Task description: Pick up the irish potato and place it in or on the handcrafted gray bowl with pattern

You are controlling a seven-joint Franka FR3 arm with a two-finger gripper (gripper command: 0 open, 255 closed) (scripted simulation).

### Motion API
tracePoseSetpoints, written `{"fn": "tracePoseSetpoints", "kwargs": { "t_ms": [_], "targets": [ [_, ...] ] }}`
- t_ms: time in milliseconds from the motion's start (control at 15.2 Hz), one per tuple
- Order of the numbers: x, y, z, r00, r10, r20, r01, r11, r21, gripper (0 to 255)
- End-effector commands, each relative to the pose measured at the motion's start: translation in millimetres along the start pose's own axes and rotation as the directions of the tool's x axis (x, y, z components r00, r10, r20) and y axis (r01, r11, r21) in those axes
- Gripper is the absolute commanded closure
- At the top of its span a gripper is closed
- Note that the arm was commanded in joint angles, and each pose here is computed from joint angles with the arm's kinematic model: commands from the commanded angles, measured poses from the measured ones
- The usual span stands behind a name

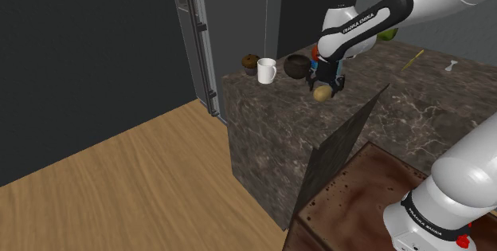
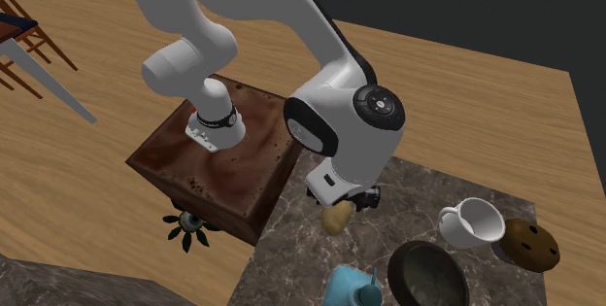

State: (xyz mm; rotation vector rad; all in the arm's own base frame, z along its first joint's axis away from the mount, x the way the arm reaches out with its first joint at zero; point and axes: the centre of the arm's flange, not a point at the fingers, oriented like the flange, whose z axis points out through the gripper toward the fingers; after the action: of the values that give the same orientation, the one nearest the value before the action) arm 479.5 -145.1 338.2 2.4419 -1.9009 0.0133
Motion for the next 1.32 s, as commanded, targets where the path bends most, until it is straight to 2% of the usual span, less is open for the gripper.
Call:
{"fn": "tracePoseSetpoints", "kwargs": {
  "t_ms": [0, 528, 594, 1254],
  "targets": [
    [0.3, 0.1, 13.0, 1.000, 0.001, 0.000, -0.001, 1.000, 0.000, 0],
    [0.3, 0.1, 13.0, 1.000, 0.001, 0.000, -0.001, 1.000, 0.000, 0],
    [0.3, 0.1, 13.0, 1.000, 0.001, 0.000, -0.001, 1.000, 0.000, 255],
    [0.4, 0.3, 7.8, 1.000, 0.001, 0.000, -0.001, 1.000, 0.000, 255]
  ]
}}
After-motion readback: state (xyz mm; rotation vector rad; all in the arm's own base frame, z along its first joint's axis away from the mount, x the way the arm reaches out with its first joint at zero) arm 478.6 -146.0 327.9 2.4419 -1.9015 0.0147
